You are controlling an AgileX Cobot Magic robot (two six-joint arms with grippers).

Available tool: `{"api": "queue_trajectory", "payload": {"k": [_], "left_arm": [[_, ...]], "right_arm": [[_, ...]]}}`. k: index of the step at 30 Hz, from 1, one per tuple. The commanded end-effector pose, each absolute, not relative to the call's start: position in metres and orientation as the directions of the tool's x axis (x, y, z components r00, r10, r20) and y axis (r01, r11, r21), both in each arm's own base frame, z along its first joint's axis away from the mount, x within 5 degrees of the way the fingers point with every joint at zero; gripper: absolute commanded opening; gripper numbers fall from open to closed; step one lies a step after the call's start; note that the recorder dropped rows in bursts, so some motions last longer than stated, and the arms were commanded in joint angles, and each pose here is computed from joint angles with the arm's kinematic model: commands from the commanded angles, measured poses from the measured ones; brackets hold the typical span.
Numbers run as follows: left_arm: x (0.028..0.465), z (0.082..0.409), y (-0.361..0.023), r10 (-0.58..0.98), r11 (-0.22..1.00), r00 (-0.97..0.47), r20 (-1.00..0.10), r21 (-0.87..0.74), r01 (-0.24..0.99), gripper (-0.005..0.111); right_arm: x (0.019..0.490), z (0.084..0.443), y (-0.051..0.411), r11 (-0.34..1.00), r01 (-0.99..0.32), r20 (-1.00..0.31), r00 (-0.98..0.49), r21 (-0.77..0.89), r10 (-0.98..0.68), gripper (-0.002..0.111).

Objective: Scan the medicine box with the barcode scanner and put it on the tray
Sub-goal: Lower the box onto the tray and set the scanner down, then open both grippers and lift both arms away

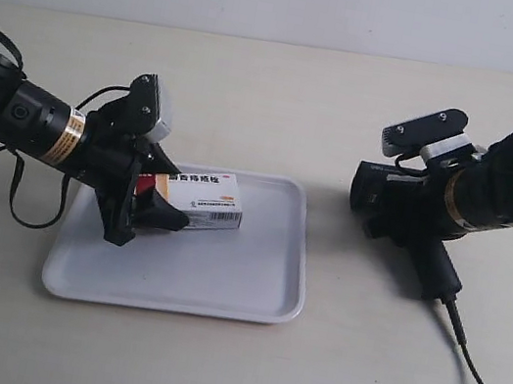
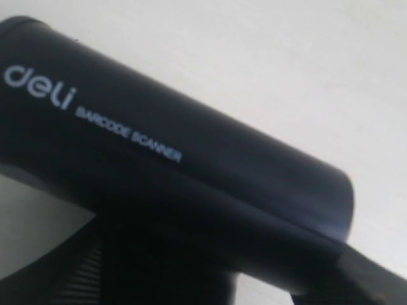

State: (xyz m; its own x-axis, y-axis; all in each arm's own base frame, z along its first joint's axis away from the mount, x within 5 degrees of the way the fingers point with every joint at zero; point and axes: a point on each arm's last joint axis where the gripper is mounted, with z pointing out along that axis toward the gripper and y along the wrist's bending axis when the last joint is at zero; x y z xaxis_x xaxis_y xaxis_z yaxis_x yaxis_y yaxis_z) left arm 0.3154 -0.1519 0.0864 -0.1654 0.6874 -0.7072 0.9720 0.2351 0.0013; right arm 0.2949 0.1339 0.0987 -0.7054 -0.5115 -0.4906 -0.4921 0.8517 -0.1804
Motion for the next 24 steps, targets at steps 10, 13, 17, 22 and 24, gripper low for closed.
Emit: {"api": "queue_trajectory", "payload": {"k": [10, 13, 17, 22, 24], "left_arm": [[0.318, 0.114, -0.149, 0.669, 0.324, -0.218, -0.711, 0.015, 0.946, 0.105], [0.316, 0.147, -0.147, 0.654, 0.343, -0.193, -0.731, 0.059, 0.937, 0.105], [0.308, 0.209, -0.143, 0.538, 0.478, -0.242, -0.807, 0.056, 0.876, 0.105], [0.282, 0.28, -0.13, 0.399, 0.53, -0.187, -0.898, 0.06, 0.846, 0.093], [0.267, 0.305, -0.123, 0.34, 0.527, -0.161, -0.926, 0.046, 0.849, 0.074]], "right_arm": [[0.292, 0.107, 0.139, 0.899, -0.434, -0.537, -0.745, -0.061, -0.396, 0.105], [0.292, 0.137, 0.139, 0.902, -0.428, -0.613, -0.697, -0.061, -0.373, 0.105], [0.286, 0.198, 0.128, 0.936, -0.343, -0.743, -0.604, -0.083, -0.287, 0.102], [0.261, 0.267, 0.101, 0.972, -0.204, -0.845, -0.494, -0.117, -0.205, 0.087], [0.246, 0.291, 0.096, 0.975, -0.207, -0.882, -0.441, -0.078, -0.164, 0.073]]}}
